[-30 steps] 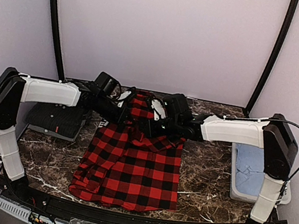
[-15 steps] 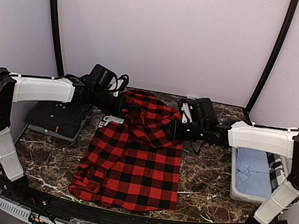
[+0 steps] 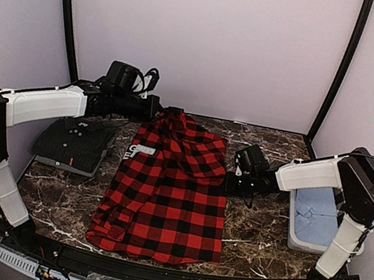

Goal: Fold and stack the long sleeve shirts
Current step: Pick up the 1/3-folded shirt from the center of the board.

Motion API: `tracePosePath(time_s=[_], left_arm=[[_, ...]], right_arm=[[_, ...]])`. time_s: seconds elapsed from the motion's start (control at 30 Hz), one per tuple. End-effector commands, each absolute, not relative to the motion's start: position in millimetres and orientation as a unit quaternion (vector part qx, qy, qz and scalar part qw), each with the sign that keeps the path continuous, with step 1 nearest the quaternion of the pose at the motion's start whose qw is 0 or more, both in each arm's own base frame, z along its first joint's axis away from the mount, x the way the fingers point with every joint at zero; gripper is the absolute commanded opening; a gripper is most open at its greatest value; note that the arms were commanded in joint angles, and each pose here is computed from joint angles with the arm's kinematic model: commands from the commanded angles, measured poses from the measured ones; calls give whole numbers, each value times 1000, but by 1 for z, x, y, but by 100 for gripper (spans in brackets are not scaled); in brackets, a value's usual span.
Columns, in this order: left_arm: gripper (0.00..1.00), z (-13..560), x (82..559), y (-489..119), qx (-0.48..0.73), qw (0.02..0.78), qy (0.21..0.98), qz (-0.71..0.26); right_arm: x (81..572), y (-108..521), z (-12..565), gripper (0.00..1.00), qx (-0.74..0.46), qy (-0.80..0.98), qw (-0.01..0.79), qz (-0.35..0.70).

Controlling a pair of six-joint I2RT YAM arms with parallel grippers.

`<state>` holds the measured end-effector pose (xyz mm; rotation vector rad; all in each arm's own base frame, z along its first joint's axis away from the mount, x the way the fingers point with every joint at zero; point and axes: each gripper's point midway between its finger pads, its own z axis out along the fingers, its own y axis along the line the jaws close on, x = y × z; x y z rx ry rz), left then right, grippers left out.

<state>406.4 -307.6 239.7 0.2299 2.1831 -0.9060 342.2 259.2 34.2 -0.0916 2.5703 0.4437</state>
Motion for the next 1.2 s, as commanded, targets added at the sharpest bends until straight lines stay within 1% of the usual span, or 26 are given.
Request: tracePosePath(time_s=[0.0,0.07,0.1,0.23,0.27,0.53,0.6,0.7,0.8,0.83,0.97,1.03,1.17], left_arm=[[0,281,410,-306,90,411,828,-370],[0,283,411,-306,91,413,827,-370],[0,283,412,-306,92,413,827,-370],[0,286,417,-308,94,417,824,-371],[0,289,419,-308,93,421,822,-372],[0,288,449,-316,84,427,814,-385],[0,275,461,-322,79,419,818,-387],[0,274,473,-329,76,417,815,-395],[0,269,485,-332,72,418,817,-391],[0,268,487,-332,70,419,817,-390],[0,257,493,-333,64,411,823,-388],[0,246,493,-332,60,403,830,-381],[0,211,491,-319,31,375,853,-362]], right_arm=[[367,263,37,38,-8,942,287,175],[370,264,35,34,-3,941,287,178],[371,265,35,30,-2,941,286,178],[377,261,31,5,6,943,285,170],[380,257,31,0,11,944,284,165],[406,220,29,0,44,948,281,144],[413,216,28,0,43,949,279,141],[420,216,30,0,34,950,276,140],[415,222,37,0,22,950,270,154],[410,223,39,1,20,950,267,159],[380,226,43,21,5,952,258,163],[367,232,46,28,-1,951,260,170],[366,242,56,45,-13,943,276,184]])
